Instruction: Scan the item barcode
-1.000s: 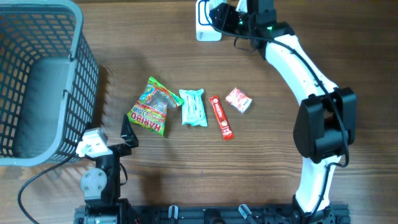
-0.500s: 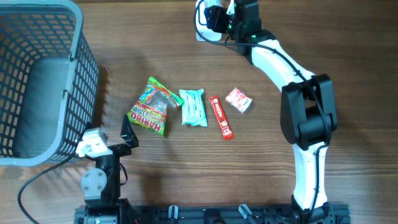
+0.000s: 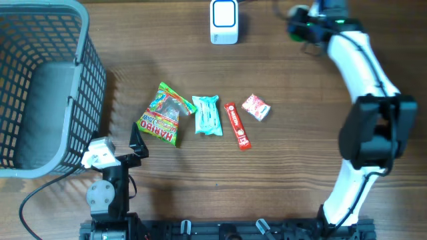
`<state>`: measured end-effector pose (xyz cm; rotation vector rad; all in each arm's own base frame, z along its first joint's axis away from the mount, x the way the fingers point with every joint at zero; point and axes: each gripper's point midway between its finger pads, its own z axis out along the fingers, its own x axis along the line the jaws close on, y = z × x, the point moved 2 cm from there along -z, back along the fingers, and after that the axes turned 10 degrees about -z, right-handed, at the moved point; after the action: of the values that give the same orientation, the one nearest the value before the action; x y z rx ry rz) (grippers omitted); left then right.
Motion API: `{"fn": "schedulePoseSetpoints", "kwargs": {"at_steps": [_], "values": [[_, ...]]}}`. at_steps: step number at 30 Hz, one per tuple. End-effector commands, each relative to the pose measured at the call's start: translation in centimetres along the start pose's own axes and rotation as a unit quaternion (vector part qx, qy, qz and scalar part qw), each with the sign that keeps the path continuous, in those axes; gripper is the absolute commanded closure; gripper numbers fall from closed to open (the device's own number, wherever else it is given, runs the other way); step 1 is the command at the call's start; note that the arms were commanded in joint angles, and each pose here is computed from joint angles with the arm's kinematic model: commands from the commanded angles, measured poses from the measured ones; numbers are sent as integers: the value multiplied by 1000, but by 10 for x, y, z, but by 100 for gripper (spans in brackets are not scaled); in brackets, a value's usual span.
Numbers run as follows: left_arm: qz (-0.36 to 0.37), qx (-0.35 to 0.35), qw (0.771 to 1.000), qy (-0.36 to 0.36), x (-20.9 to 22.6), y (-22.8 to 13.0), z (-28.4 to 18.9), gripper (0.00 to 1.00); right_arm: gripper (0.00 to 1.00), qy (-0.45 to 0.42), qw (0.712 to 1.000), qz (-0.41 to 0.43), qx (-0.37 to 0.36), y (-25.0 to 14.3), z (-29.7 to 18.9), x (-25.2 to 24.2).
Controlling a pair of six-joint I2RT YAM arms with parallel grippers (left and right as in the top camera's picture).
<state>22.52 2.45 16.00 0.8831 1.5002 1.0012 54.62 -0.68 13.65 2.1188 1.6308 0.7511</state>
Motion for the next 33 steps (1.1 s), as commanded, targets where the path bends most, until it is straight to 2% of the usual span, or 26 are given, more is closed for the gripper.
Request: {"fn": "schedulePoseSetpoints", "kwargs": {"at_steps": [1, 7, 13, 17, 19, 23, 26, 28, 30, 33], "values": [[-1, -4, 1000, 4, 2, 1, 0, 0, 46, -113, 993, 25, -23, 21, -25, -83], [-1, -4, 1000, 4, 2, 1, 0, 0, 43, -249, 965, 85, -19, 12, -46, -217], [-1, -4, 1000, 4, 2, 1, 0, 0, 46, -304, 939, 155, 37, -36, -40, -323], [-1, -4, 1000, 4, 2, 1, 0, 0, 44, -330, 922, 191, 62, -66, -41, -369], [-1, -4, 1000, 4, 2, 1, 0, 0, 36, -334, 919, 200, 59, -68, -46, -379], [-1, -4, 1000, 4, 2, 1, 0, 0, 1, -334, 921, 194, 53, -56, -56, -376], [-1, -4, 1000, 4, 2, 1, 0, 0, 0, -322, 928, 183, 35, -33, -71, -356], [-1, -4, 1000, 4, 2, 1, 0, 0, 0, -308, 936, 169, -3, -3, -95, -327], [-1, -4, 1000, 4, 2, 1, 0, 0, 0, -266, 952, 142, -56, 33, -124, -278], [-1, -4, 1000, 4, 2, 1, 0, 0, 0, -169, 975, 107, -96, 58, -158, -193]]}}
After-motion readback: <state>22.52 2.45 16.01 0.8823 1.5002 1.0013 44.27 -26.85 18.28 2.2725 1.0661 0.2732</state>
